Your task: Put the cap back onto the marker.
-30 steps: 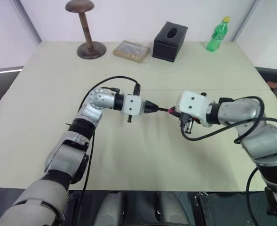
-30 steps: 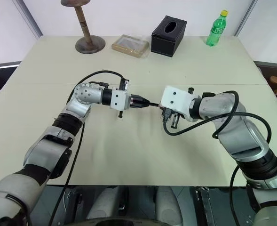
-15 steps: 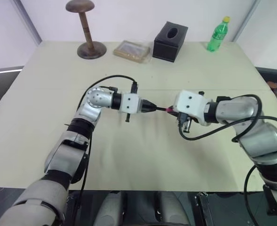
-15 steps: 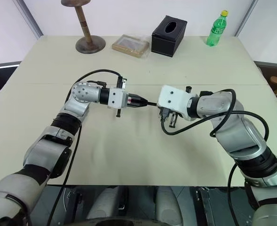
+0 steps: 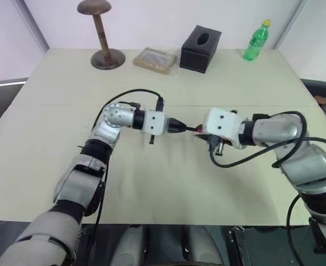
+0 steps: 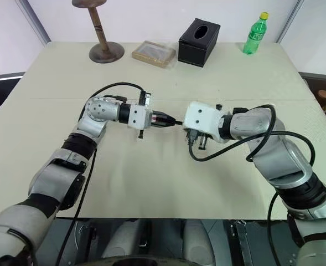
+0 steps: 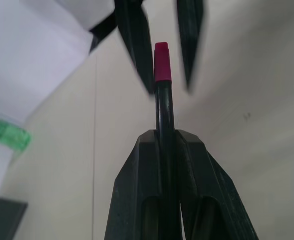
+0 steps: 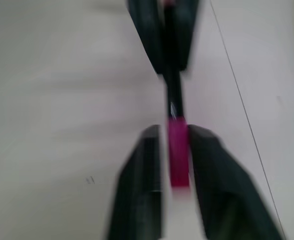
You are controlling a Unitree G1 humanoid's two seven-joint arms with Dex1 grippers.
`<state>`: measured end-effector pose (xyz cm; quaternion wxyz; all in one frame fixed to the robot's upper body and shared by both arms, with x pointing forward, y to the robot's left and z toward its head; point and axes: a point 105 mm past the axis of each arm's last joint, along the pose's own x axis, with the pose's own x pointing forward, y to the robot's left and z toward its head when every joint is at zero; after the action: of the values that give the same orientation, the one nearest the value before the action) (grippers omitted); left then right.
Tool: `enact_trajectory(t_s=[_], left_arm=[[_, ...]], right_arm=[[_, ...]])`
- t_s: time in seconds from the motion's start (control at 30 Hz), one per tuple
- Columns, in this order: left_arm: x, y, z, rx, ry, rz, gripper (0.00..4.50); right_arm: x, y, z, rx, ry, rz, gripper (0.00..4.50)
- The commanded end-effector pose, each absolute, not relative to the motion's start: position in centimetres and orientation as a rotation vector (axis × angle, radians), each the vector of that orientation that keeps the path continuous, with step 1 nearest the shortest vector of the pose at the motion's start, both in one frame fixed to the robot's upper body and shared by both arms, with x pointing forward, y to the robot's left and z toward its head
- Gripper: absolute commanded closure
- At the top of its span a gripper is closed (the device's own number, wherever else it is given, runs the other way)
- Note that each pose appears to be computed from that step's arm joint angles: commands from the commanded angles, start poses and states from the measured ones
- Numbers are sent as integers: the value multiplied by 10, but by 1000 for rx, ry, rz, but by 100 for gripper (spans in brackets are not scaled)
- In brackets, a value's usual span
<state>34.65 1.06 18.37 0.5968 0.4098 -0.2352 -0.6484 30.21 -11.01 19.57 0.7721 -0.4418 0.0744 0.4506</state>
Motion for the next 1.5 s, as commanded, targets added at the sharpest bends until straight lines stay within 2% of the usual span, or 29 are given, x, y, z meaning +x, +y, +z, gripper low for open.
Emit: enact_trajectory(t_s=[0.03,0.13,0.17,0.37,0.53,0.63,0.87,0.93,1.17,1.5], left_arm=[[345,19,190,963,-578,-1478,450],[346,28,185,968,-549,-1466,450],[346,31,184,969,-536,-1460,450],[348,41,179,955,-482,-1421,450],[368,53,184,798,-352,-1221,450],[370,59,185,686,-285,-1113,450],[361,79,181,474,-126,-851,450],[359,91,176,403,-56,-721,450],[338,126,162,258,132,-431,450],[311,167,151,144,271,-125,450]], right_arm=[[298,-112,207,-987,110,973,174],[297,-116,207,-991,118,963,14],[296,-118,208,-994,120,958,6],[295,-127,213,-996,117,918,6],[295,-132,219,-940,91,844,6],[293,-133,221,-894,76,805,6],[291,-135,214,-799,84,710,6],[288,-137,208,-779,102,697,6],[278,-131,193,-723,145,712,6],[271,-122,182,-692,174,755,6]])
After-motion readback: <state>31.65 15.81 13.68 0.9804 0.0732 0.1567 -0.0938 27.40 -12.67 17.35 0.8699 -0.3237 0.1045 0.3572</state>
